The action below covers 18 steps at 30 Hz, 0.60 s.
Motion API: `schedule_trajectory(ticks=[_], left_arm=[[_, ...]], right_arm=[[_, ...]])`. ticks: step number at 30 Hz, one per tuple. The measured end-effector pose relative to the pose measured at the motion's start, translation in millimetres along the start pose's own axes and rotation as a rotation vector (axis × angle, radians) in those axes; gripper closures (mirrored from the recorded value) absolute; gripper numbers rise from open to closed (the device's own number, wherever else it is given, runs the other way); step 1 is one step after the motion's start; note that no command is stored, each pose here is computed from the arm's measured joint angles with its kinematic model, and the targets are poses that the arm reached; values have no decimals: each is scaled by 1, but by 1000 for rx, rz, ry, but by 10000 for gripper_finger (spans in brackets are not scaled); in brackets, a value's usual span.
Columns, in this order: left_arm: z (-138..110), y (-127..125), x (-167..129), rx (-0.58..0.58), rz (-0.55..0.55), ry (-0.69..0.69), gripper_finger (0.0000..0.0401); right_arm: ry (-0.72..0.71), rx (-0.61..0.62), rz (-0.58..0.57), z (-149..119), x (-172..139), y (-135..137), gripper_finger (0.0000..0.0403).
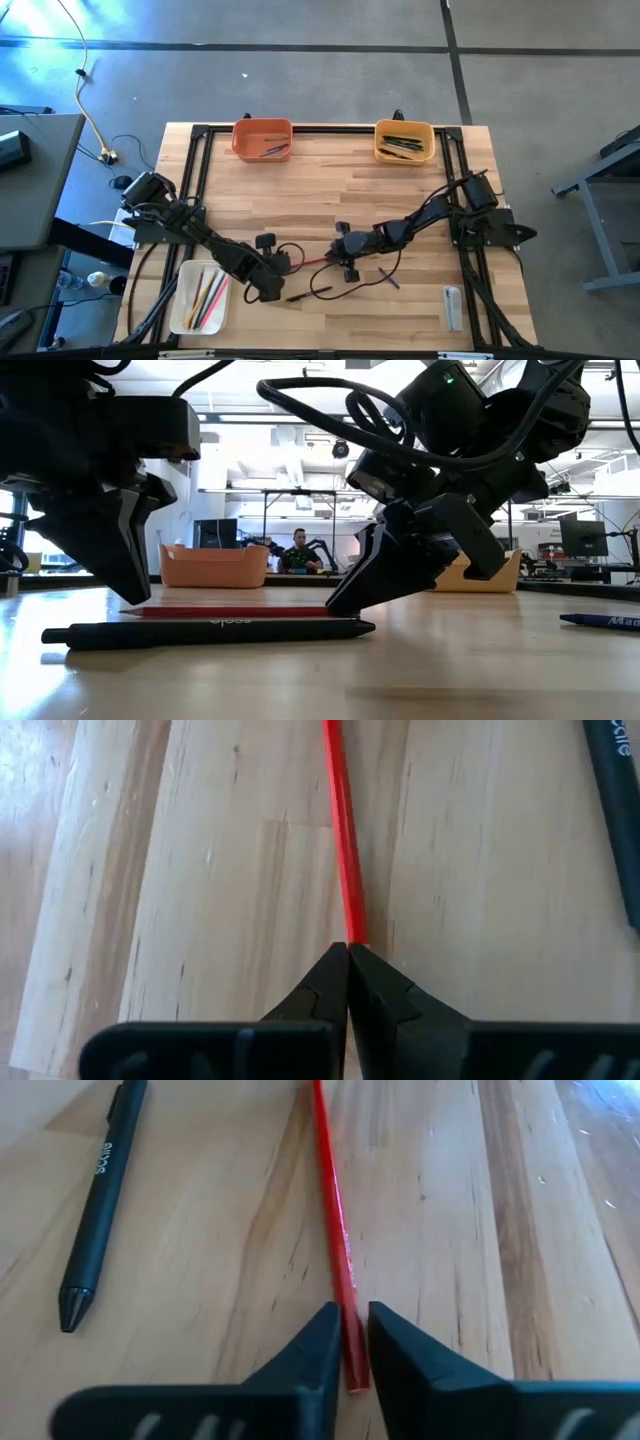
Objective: Sort crayons/erasers/pens/pencils in bins
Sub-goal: Put the red colored pencil into the white bin
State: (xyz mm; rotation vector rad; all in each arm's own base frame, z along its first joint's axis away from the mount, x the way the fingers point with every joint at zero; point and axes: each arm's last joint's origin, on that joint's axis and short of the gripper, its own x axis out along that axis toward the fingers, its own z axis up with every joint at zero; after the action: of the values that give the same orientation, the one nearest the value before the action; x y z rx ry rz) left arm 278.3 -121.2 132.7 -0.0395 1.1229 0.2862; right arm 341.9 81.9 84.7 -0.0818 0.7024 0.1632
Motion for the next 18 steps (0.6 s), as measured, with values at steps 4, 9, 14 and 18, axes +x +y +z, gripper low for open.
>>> schedule_trajectory(ticks=[4, 9, 14, 18], left_arm=[[4, -2, -4, 25, -24, 25, 395], [12, -4, -13, 77, -13, 47, 365], [14, -1, -20, 114, 44, 85, 324], [8, 2, -15, 109, 39, 116, 294]], right_arm=[[1, 0, -3, 0, 0, 0, 386], [-21, 21, -10, 1, 0, 0, 396], [-30, 24, -10, 1, 0, 0, 392], [-47, 24, -11, 2, 0, 0, 392]])
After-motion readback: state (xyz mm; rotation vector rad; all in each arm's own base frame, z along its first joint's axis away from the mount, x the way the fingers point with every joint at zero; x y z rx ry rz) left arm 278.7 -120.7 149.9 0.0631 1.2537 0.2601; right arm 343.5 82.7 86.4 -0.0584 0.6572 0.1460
